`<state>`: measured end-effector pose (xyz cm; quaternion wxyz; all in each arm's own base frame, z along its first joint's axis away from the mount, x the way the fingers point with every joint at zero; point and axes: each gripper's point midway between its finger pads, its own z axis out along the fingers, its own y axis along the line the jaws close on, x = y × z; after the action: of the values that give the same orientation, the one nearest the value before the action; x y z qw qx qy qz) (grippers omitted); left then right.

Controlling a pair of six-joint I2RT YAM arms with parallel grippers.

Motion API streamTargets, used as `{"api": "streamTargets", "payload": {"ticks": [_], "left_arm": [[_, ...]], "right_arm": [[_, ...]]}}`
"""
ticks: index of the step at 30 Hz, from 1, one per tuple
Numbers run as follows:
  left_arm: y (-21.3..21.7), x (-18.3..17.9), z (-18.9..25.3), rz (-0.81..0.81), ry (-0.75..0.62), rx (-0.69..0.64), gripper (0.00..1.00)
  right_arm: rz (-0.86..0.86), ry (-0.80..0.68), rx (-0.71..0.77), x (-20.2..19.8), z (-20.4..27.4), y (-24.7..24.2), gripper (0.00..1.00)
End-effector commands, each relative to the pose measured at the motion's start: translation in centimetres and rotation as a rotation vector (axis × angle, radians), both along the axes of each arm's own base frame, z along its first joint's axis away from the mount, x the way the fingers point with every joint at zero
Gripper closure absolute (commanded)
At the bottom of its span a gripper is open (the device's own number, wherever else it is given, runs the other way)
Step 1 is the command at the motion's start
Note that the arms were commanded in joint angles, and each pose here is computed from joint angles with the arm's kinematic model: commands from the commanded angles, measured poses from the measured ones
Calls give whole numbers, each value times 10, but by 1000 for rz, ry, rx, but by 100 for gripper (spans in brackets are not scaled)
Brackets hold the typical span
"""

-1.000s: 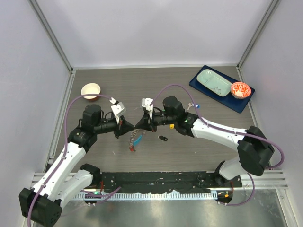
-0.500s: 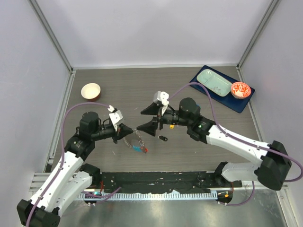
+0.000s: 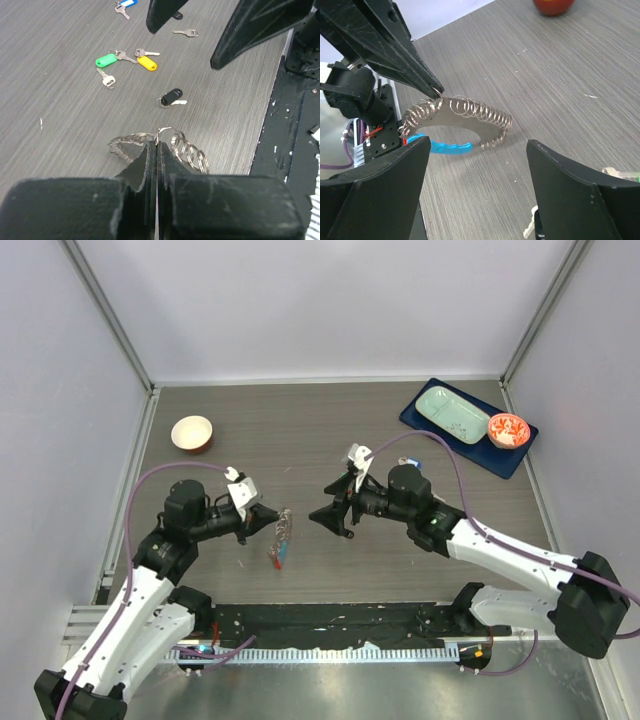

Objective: Put the keys on the keyring

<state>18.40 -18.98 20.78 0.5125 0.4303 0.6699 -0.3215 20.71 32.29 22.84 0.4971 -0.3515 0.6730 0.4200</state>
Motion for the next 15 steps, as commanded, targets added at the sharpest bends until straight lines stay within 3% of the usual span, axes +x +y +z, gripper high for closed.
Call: {"api": "streamTargets", "payload": {"ticks": [1, 6, 15], "left_arm": [[-5, 9, 24, 39, -5, -76, 100], [-7, 9, 20, 99, 124, -144, 100], [-3, 1, 13, 115, 133, -165, 100]], "right_arm": [[115, -18, 82, -11, 14, 23, 18], [121, 42, 146, -7, 19, 39, 30], [201, 140, 215, -16, 23, 61, 38]]}}
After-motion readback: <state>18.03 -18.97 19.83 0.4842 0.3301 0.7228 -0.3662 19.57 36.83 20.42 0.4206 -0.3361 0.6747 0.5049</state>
